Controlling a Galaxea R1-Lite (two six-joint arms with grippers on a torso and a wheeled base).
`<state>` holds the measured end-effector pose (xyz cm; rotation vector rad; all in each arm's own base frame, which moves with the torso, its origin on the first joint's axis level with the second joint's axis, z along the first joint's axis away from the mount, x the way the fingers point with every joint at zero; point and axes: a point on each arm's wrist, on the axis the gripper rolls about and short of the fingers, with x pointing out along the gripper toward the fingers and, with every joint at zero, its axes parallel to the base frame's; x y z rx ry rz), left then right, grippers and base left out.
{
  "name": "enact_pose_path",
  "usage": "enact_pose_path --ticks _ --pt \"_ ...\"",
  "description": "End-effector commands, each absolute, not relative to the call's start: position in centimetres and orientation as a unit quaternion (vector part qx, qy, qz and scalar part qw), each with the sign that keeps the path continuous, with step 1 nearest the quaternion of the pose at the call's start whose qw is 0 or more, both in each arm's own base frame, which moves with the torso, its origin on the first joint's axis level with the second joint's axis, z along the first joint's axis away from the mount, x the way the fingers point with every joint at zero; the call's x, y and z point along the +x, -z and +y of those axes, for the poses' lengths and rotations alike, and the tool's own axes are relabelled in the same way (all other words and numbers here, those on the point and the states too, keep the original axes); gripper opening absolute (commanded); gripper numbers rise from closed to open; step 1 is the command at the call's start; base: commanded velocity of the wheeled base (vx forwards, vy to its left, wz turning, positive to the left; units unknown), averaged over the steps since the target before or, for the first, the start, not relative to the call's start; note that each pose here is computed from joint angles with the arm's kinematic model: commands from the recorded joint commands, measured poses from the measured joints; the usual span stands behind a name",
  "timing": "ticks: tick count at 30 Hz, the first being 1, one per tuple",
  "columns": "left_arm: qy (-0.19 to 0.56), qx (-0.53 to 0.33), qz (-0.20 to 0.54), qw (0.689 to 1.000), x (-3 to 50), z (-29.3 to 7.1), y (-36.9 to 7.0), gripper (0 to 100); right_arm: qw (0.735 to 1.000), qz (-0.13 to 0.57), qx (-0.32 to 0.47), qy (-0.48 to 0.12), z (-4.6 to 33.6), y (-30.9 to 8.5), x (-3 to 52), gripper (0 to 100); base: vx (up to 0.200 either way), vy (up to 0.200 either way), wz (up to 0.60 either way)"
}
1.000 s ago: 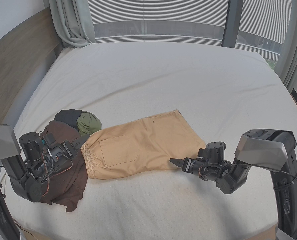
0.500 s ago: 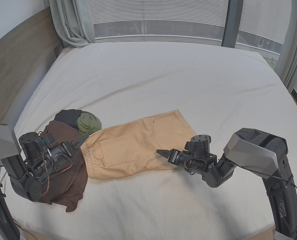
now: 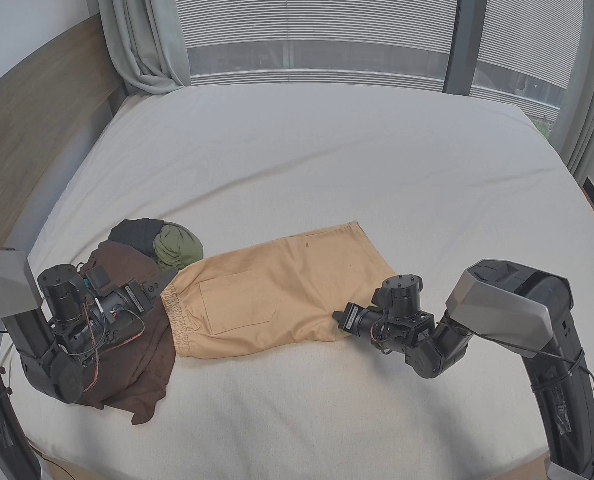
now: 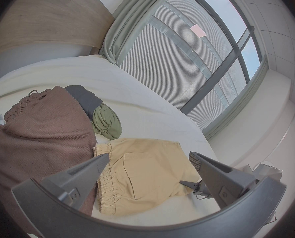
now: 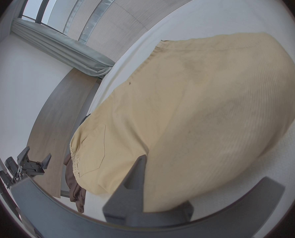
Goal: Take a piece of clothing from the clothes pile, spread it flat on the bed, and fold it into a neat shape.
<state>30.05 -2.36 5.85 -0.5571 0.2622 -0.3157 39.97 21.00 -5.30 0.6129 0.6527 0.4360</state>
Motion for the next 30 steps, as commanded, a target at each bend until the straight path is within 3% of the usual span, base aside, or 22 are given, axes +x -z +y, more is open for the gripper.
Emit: enact_pose_path --ticks 1,15,30 --pt "0.154 -0.273 0.129 0.941 30.0 -2.4 -5.8 100 0.878 0.323 0.290 -0.203 20.6 5.1 39.3 0 0.000 0.000 0.00" --pt "0.156 -0.278 0.138 0.938 29.8 -2.6 -5.5 100 0.885 0.358 0.248 -0.165 16.2 3.5 36.1 0 0.000 0.000 0.00" --pt "0.176 -0.276 0.191 0.926 29.0 -4.2 -3.4 100 0.888 0.381 0.223 -0.130 15.1 3.6 31.2 0 0.000 0.000 0.00"
